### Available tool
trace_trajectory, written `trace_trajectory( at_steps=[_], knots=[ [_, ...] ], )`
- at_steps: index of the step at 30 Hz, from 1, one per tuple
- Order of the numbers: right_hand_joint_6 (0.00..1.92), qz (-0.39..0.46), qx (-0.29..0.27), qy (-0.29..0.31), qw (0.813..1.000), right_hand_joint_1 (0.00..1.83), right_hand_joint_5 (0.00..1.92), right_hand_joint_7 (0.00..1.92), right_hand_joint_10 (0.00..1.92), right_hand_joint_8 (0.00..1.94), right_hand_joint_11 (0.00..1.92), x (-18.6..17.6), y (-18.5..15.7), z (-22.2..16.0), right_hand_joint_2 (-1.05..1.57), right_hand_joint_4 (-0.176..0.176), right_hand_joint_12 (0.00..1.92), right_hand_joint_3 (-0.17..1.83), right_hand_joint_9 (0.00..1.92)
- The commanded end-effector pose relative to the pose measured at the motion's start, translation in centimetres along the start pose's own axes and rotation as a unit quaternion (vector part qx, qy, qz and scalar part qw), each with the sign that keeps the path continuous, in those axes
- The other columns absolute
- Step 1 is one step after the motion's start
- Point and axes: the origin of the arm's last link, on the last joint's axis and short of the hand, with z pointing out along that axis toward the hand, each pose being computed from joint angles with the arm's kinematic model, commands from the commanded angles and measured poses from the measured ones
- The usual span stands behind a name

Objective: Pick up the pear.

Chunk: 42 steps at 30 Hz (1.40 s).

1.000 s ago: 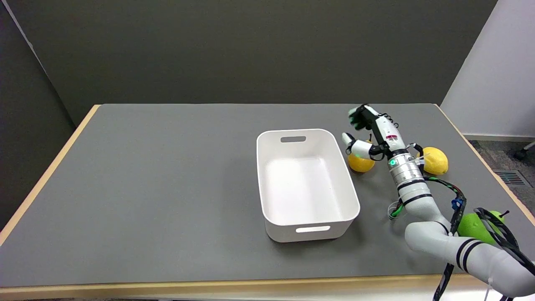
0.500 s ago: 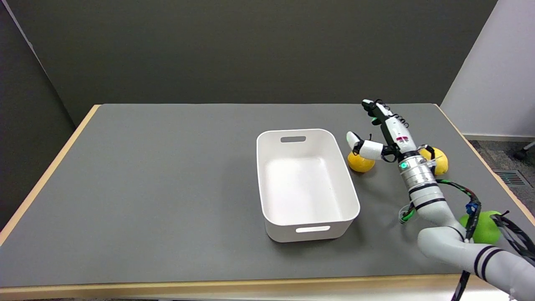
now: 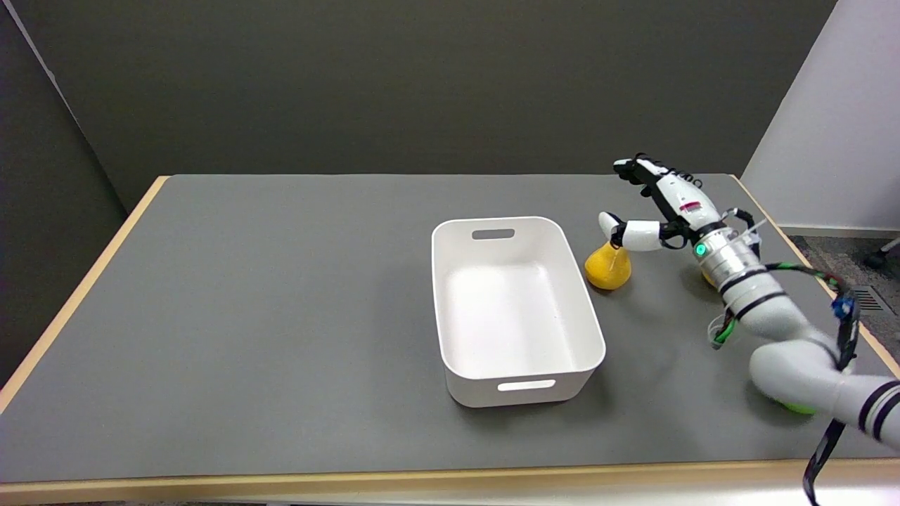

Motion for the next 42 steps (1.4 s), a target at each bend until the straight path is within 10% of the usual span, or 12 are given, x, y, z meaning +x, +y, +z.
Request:
trace_trajectory(
  at_steps=[1, 14, 42],
  knots=[
    [0.44, -0.165, -0.035, -0.172, 0.971, 0.66, 0.24, 0.31, 0.85, 0.42, 0.17, 5.1, -1.1, 2.2, 0.58, -0.037, 1.39, 0.89, 0.18],
    [0.41, -0.166, -0.050, -0.183, 0.968, 0.56, 0.21, 0.24, 0.79, 0.37, 0.15, 8.2, -2.8, -1.7, 0.55, -0.016, 1.36, 0.87, 0.15],
    [0.43, -0.139, -0.020, -0.249, 0.958, 0.62, 0.23, 0.31, 0.80, 0.37, 0.21, 1.3, -3.6, -1.1, 0.55, -0.033, 1.39, 0.90, 0.22]
  ],
)
